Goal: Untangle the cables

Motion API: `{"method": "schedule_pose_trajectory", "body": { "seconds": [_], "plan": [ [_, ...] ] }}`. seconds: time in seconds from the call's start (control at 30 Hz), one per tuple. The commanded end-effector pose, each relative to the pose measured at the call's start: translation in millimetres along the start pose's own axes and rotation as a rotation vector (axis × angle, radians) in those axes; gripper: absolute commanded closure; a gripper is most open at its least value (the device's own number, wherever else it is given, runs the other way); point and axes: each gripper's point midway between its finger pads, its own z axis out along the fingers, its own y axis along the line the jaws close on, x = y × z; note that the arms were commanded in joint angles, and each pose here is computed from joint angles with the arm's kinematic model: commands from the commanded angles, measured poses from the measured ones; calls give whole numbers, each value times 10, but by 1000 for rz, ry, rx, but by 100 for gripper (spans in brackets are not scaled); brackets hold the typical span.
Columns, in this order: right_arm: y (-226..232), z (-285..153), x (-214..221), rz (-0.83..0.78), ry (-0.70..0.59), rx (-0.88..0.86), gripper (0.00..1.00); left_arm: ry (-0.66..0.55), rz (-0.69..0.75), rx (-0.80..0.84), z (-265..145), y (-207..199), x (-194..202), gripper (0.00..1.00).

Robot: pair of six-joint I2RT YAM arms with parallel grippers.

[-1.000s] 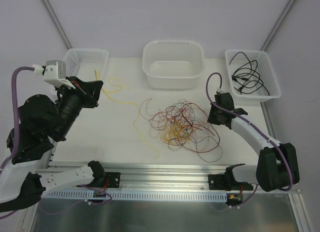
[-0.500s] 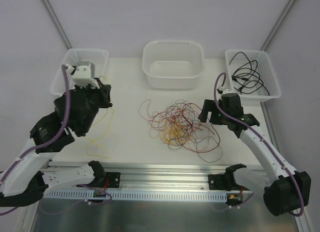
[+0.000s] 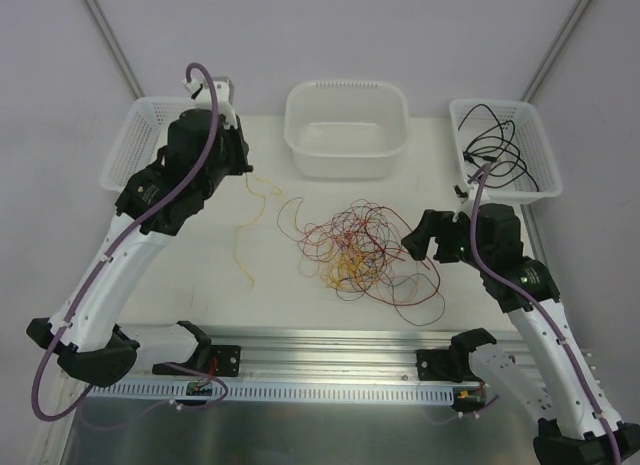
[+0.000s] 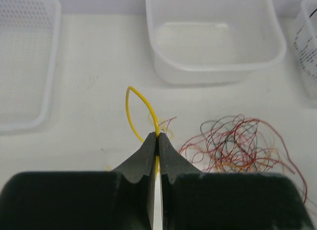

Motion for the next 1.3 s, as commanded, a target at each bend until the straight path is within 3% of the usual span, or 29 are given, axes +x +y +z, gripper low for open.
{"method": "schedule_pose_trajectory", "body": {
  "seconds": [0.0, 0.2, 0.4, 0.77, 0.87, 0.97, 1.27],
  "plan": [
    [161, -262, -104, -42, -21, -55, 1, -163, -9, 59, -139, -68, -710, 100],
    [189, -461, -99, -85, -24, -62, 1, -307, 35, -42, -54, 164, -1449, 100],
    [170, -505, 119, -104, 39, -78, 1, -490, 57, -229, -15, 775, -2231, 100],
    [192, -350, 278, -95, 114, -121, 0, -795, 23, -480, -326, 1677, -3064, 100],
    [225, -297, 249, -102, 129, -140, 0, -819, 21, -542, -243, 1928, -3068, 100],
    [221, -252, 230, -112, 143, -138, 1, -765, -14, -570, 20, 2274, -2886, 100],
    [198, -203, 301, -112, 166, -140, 1, -487, -66, -600, 904, 2597, -1873, 100]
  ]
}}
